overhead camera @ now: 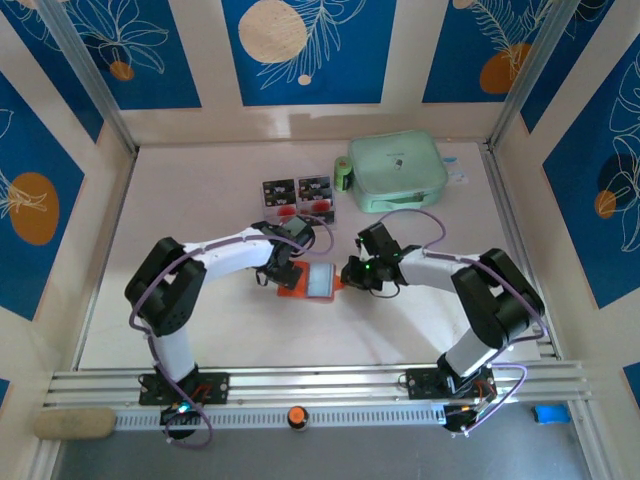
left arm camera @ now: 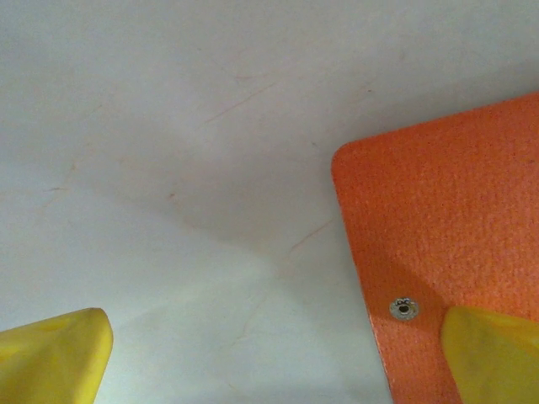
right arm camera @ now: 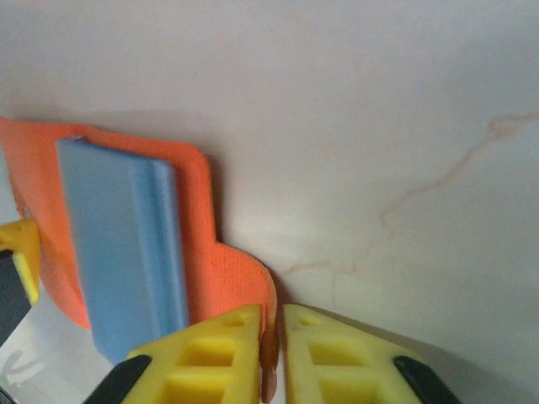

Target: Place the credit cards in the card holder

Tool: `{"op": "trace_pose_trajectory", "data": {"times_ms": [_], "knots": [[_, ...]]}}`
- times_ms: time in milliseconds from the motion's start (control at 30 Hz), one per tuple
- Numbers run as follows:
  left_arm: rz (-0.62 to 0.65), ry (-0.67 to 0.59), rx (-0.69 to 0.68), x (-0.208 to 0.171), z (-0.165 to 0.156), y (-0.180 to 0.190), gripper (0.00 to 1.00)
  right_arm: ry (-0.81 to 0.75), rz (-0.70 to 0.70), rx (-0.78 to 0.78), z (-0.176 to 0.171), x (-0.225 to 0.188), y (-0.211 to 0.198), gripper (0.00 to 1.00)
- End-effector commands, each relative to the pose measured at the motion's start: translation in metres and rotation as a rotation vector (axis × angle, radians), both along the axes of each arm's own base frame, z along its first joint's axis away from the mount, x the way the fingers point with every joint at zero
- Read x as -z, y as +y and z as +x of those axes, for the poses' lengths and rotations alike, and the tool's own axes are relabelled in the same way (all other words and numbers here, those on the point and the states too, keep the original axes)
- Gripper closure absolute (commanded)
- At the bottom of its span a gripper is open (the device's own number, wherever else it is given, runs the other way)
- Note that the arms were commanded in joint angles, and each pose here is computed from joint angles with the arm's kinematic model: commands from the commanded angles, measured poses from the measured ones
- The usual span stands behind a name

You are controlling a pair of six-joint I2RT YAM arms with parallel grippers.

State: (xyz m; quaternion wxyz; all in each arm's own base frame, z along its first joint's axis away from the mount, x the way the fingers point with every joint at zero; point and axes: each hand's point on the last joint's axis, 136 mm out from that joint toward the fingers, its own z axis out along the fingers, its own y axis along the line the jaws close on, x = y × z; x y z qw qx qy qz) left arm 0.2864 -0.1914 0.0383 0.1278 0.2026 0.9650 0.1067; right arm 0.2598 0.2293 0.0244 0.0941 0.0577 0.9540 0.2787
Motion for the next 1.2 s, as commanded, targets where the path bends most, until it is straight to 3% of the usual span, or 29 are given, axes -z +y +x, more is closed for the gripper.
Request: {"op": "trace_pose_trajectory", "data": {"times_ms": [0, 200, 600, 900, 1167], "knots": [[-0.042, 0.003, -0.006, -0.005, -0.006, -0.004, 0.0, 0.008, -0.007, -0.012, -0.011, -0.009, -0.004, 0.78], [-0.05, 0.003, -0.016, -0.007, -0.009, -0.003, 0.0, -0.042, 0.022, -0.006, -0.006, -0.034, -0.004, 0.74], [-0.044, 0.007, -0.023, -0.005, -0.01, -0.001, 0.0, -0.109, 0.09, -0.101, 0.002, -0.073, 0.037, 0.81], [-0.04, 0.01, -0.015, -0.005, -0.009, -0.002, 0.0, -0.068, 0.078, -0.138, 0.013, -0.054, 0.058, 0.91], [-0.037, 0.011, -0.012, -0.004, -0.008, -0.003, 0.0, -0.036, 0.029, -0.095, 0.018, -0.036, 0.04, 0.98]]}}
